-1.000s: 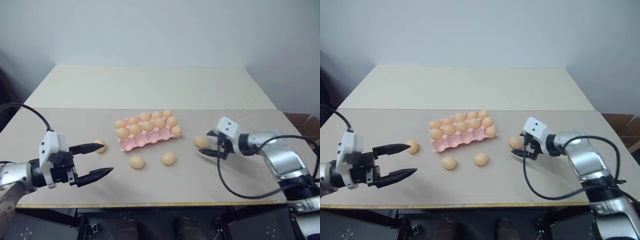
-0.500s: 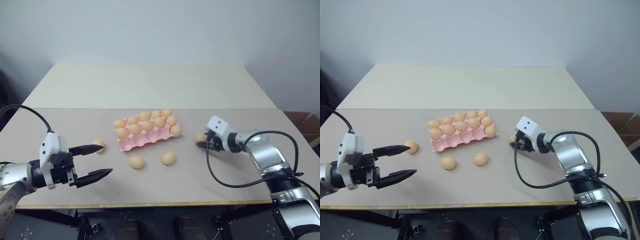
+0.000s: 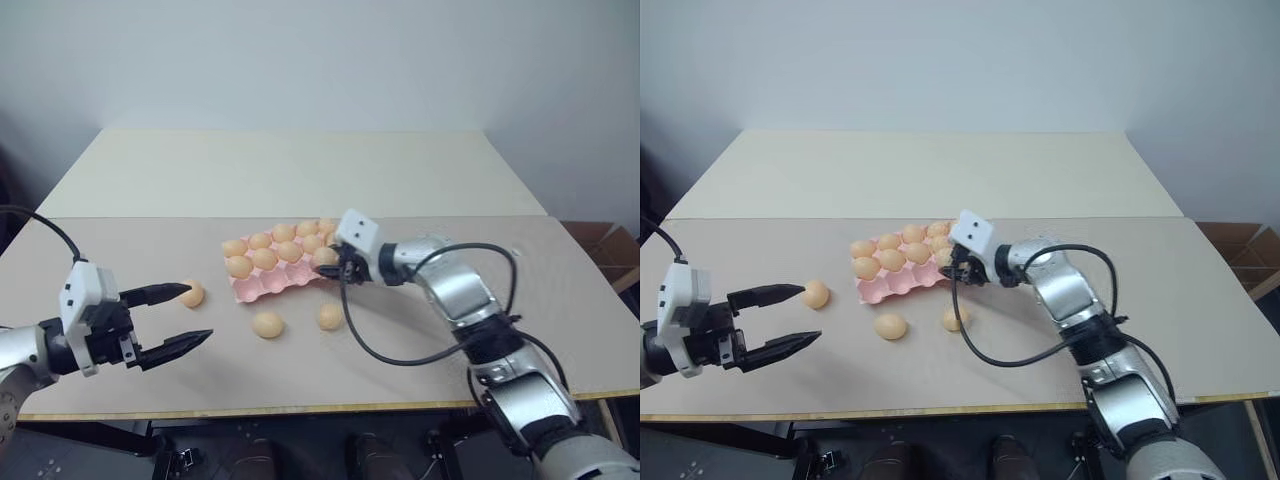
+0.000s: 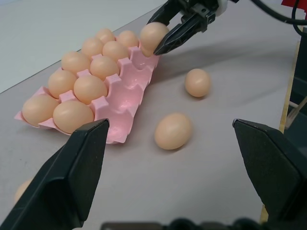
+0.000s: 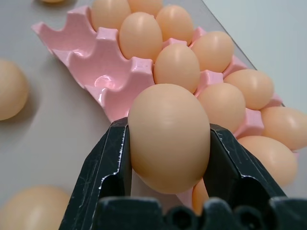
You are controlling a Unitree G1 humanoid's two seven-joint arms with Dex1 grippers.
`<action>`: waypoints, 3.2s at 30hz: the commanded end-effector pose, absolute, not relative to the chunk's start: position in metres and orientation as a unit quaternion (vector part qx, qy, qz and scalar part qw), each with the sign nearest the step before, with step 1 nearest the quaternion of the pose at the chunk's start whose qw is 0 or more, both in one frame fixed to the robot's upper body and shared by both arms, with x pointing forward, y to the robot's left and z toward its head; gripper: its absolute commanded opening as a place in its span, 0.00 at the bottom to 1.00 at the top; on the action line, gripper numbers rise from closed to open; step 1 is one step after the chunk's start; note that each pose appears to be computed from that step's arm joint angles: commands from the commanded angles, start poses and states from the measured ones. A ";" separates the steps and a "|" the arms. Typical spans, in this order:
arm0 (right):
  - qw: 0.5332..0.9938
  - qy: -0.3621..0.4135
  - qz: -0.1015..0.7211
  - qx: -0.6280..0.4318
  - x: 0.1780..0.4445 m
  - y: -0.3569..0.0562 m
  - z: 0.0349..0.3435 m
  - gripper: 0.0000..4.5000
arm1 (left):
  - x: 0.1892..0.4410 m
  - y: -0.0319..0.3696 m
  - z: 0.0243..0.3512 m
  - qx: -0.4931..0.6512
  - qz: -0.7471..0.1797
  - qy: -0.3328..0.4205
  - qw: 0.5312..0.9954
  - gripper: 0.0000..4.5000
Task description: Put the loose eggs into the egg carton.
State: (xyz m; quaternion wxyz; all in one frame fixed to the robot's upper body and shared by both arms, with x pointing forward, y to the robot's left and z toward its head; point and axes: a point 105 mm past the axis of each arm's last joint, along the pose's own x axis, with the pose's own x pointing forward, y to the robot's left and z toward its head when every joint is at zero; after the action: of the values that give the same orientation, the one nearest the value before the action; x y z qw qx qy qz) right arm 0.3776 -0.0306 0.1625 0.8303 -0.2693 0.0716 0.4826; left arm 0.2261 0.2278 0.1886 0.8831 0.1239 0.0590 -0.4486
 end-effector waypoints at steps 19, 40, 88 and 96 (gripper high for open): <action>0.845 -0.027 0.493 -0.203 0.326 -0.090 0.235 0.99 | 0.230 0.229 0.202 0.132 -0.454 0.040 0.880 1.00; 0.797 0.045 0.559 -0.227 0.258 -0.192 0.189 0.99 | 0.226 0.242 0.203 0.126 -0.488 0.060 0.862 1.00; 0.765 -0.060 0.589 -0.252 0.351 0.004 0.190 0.42 | 0.242 0.242 0.218 0.121 -0.392 -0.022 0.912 1.00; 0.789 -0.044 0.548 -0.275 0.372 0.020 0.182 0.42 | 0.240 0.239 0.221 0.089 -0.381 -0.048 0.919 1.00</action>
State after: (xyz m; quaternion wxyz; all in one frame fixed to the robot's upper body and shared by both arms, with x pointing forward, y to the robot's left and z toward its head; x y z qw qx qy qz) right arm 0.3704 0.0173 0.1708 0.7896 -0.2612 -0.0226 0.5548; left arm 0.2448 0.2410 0.2083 0.9214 0.0780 -0.0205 -0.3802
